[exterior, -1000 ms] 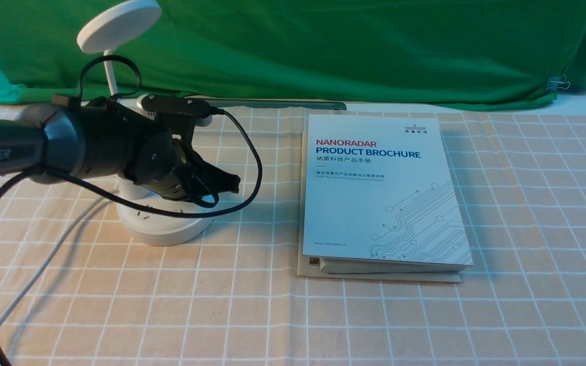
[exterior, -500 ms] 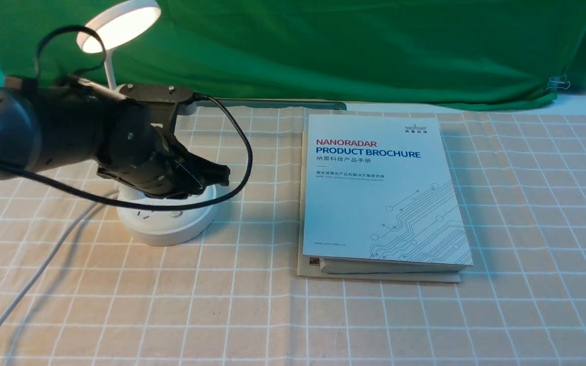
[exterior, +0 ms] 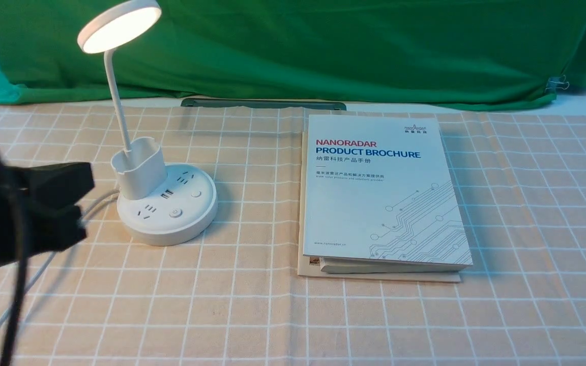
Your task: Turn on the table lamp on the light coffee tablecloth with your hand.
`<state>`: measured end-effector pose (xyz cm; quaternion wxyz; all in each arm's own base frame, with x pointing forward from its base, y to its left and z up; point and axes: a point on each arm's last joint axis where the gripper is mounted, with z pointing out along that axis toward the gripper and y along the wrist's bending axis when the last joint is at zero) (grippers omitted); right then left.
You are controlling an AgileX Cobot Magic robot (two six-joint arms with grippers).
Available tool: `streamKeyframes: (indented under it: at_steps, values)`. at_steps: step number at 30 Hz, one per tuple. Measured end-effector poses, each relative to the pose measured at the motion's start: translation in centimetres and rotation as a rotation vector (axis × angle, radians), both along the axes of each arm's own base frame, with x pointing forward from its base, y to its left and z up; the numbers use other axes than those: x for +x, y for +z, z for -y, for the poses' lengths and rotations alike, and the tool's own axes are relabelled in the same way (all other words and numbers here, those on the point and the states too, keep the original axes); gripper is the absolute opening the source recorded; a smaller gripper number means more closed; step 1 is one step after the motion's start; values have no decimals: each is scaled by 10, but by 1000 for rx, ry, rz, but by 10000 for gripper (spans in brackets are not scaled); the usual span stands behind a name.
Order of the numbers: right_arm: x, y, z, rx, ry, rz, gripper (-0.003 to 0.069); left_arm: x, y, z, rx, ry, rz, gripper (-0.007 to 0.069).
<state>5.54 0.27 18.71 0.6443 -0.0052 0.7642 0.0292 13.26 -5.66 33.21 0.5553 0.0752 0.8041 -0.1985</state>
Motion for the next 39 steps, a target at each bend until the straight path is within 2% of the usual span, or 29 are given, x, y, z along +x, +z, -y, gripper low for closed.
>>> streamKeyframes:
  at_steps: [4,10,18,21,22,23,27,31,34,39]
  values:
    - [0,0,0,0,0,0,238,-39,0,-14,-62,-2,114,0]
    - [0,0,0,0,0,0,238,-60,0,-20,-118,-13,159,1]
    - [0,0,0,0,0,0,238,-58,-1,-26,11,24,247,1]
    - [0,0,0,0,0,0,238,-60,-8,-31,9,90,338,1]
    - [0,0,0,0,1,0,238,-63,-16,-36,-12,131,426,1]
    - [0,0,0,0,1,0,238,-64,-18,-37,-10,137,425,1]
    - [0,0,0,0,1,0,238,-77,-48,-49,-38,292,559,1]
    - [0,0,0,0,1,0,238,-82,-84,-54,-45,374,548,1]
    - [0,0,0,0,1,0,238,-77,-114,-55,-27,389,443,1]
    - [0,0,0,0,1,-1,238,-76,-136,-55,-7,390,231,1]
